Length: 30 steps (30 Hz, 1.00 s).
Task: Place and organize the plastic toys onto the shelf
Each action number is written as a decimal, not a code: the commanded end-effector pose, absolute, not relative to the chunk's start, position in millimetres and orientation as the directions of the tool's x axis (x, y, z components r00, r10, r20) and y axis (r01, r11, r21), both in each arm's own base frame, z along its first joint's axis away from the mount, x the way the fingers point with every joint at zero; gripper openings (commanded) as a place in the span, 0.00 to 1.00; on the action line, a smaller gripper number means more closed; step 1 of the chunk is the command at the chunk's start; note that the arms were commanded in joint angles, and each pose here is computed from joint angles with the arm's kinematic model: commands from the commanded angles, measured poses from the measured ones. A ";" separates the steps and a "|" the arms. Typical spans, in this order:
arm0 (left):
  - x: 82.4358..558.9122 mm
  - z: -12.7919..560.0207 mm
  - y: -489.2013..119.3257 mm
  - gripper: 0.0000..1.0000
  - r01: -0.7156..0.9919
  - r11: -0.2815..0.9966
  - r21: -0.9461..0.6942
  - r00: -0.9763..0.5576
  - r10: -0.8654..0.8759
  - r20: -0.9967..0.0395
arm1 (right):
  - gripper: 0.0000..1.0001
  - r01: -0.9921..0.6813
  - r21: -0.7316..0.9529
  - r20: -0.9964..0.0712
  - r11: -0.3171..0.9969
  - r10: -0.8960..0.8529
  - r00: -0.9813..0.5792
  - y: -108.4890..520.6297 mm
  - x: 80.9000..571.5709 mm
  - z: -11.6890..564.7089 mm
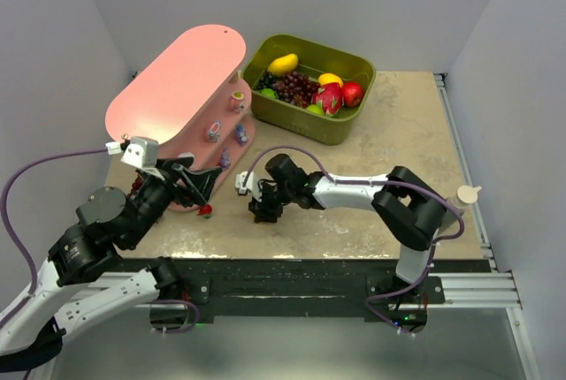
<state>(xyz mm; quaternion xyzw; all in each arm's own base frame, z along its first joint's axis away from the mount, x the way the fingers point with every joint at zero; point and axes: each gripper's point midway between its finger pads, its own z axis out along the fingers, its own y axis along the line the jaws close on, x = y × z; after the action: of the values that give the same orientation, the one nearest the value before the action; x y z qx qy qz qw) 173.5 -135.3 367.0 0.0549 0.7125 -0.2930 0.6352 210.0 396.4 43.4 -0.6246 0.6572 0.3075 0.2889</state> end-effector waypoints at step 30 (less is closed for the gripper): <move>182.4 379.0 -82.1 0.84 0.227 0.883 -0.412 -0.099 -0.400 -0.911 | 0.79 -0.548 0.303 -0.862 0.780 -0.021 -0.506 406.1 207.3 128.3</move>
<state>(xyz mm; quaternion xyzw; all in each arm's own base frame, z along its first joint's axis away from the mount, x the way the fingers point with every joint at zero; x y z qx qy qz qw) 182.1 -108.9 362.1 -0.0029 0.7200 -0.2486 0.6479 195.5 410.0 110.4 -0.3507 0.7674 0.3114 0.4372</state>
